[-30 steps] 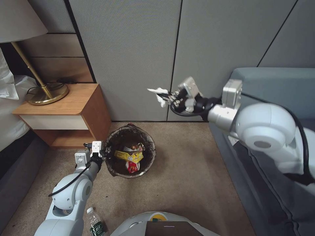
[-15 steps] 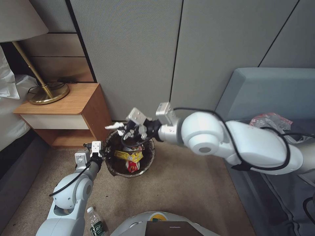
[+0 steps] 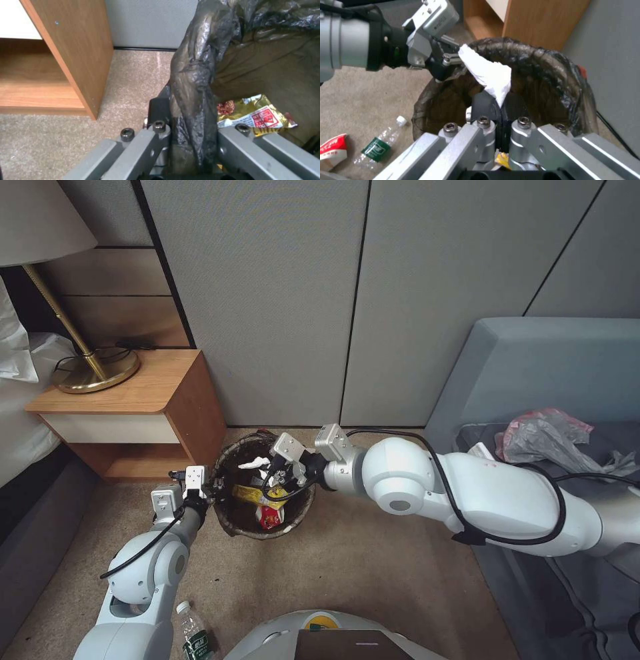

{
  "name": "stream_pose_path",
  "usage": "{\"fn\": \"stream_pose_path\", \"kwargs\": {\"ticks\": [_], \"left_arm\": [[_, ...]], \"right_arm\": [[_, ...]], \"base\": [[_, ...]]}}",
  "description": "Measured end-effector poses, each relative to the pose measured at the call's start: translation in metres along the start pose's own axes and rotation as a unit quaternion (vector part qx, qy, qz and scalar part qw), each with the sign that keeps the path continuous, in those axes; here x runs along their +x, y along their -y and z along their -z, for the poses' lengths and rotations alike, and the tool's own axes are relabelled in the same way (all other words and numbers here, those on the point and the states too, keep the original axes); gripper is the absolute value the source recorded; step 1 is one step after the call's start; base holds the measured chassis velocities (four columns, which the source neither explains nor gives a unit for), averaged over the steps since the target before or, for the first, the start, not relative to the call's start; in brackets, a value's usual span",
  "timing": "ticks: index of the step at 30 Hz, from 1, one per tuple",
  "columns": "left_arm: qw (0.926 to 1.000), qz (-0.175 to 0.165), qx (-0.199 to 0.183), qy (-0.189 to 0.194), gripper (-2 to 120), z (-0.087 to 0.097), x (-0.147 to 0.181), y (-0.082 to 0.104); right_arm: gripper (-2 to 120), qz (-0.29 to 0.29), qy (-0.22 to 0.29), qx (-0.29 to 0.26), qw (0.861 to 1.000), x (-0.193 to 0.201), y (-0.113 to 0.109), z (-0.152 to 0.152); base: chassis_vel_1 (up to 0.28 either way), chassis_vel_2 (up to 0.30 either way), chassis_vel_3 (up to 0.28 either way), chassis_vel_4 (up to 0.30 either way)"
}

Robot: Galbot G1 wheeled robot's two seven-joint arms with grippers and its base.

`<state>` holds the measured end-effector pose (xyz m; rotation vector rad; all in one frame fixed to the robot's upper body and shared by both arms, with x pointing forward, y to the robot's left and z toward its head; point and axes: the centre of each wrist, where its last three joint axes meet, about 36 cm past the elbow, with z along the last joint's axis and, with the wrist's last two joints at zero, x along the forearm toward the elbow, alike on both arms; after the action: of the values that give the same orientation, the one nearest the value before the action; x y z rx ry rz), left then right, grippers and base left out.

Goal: Pick up the trash bin, then pick up the garbage from the floor and place it into the trash bin.

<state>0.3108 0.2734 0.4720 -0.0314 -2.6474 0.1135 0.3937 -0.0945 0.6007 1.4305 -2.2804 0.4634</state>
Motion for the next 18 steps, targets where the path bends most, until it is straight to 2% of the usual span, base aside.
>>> {"fn": "stream_pose_path", "kwargs": {"ticks": [8, 10, 13, 15, 17, 18], "left_arm": [[1.0000, 0.002, 0.001, 0.000, 0, 0.000, 0.001, -0.002], [1.0000, 0.002, 0.001, 0.000, 0, 0.000, 0.001, -0.002], [1.0000, 0.002, 0.003, -0.001, 0, -0.001, 0.000, -0.002], [1.0000, 0.002, 0.003, -0.001, 0, -0.001, 0.000, -0.002], [1.0000, 0.002, 0.003, -0.001, 0, -0.001, -0.001, -0.002], [1.0000, 0.002, 0.003, -0.001, 0, -0.001, -0.001, -0.002]], "right_arm": [[-2, 0.005, 0.002, -0.017, 1.000, -0.021, 0.005, 0.001], [1, 0.006, 0.001, -0.020, 1.000, -0.023, 0.005, 0.001], [15, 0.005, 0.003, -0.033, 0.999, -0.027, 0.004, 0.002], [19, 0.003, 0.003, -0.035, 0.999, -0.027, 0.004, 0.002], [30, -0.009, 0.002, -0.041, 0.999, -0.029, 0.007, 0.000], [30, -0.009, 0.002, -0.041, 0.999, -0.029, 0.007, 0.000]], "base": [[0.000, 0.000, 0.000, 0.000], [0.000, 0.000, 0.000, 0.000], [0.000, 0.000, 0.000, 0.000], [0.000, 0.000, 0.000, 0.000], [0.000, 0.000, 0.000, 0.000], [0.000, 0.000, 0.000, 0.000]]}}
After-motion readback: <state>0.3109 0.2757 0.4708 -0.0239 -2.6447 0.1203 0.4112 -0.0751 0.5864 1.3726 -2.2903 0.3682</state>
